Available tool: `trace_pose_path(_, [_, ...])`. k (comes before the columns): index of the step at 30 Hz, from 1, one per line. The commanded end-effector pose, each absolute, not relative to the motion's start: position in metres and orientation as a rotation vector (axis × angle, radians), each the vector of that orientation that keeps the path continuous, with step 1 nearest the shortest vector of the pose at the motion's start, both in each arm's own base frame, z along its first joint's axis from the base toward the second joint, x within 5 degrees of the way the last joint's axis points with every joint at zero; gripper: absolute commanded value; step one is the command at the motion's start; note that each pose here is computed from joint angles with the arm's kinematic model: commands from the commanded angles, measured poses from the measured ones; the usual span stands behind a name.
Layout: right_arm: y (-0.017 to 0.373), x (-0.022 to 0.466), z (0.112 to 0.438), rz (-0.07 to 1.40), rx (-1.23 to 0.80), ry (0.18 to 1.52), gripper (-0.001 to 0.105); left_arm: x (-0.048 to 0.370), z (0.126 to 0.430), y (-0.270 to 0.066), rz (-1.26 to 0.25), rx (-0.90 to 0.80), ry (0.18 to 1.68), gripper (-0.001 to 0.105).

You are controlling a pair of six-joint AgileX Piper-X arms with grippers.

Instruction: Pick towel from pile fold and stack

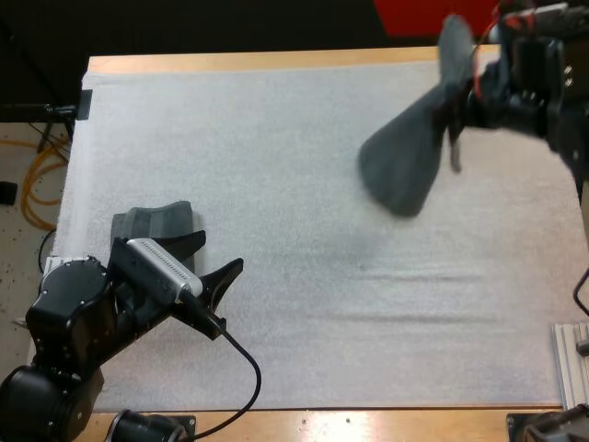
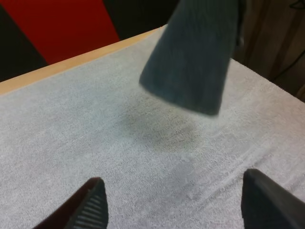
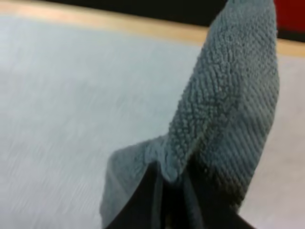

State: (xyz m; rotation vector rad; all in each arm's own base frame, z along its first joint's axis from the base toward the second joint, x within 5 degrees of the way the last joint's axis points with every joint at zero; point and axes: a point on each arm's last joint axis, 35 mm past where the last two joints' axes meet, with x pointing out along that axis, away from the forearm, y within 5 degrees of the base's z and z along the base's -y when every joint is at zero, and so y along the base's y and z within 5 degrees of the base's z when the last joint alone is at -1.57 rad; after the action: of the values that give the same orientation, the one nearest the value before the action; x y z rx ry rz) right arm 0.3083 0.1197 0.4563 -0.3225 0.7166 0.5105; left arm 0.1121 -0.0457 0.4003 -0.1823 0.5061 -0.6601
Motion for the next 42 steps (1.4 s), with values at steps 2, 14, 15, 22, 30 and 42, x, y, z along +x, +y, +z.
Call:
trace_pose_path(2, [0.131,0.286,0.46,0.571,-0.347,0.76,0.0,0.111,0.403,-0.046,-0.669,-0.192,0.498,0.058])
trace_pose_path(14, [0.178,0.233,0.423,0.788,-0.507,1.011,0.0,0.111,0.403,-0.046,-0.669,-0.192,0.498,0.058])
trace_pose_path(15, [0.181,0.237,0.416,0.788,-0.506,1.007,0.0,0.111,0.403,-0.046,-0.67,-0.192,0.497,0.058])
trace_pose_path(22, [0.22,0.302,0.331,0.761,-0.467,0.952,0.0,0.114,0.402,-0.047,-0.67,-0.186,0.506,0.058])
trace_pose_path(30, [0.257,0.351,0.295,0.744,-0.295,0.852,0.0,0.121,0.399,-0.049,-0.667,-0.188,0.531,0.058])
trace_pose_path(42, [0.267,0.364,0.327,0.765,-0.26,0.708,0.04,0.125,0.397,-0.05,-0.665,-0.189,0.546,0.058])
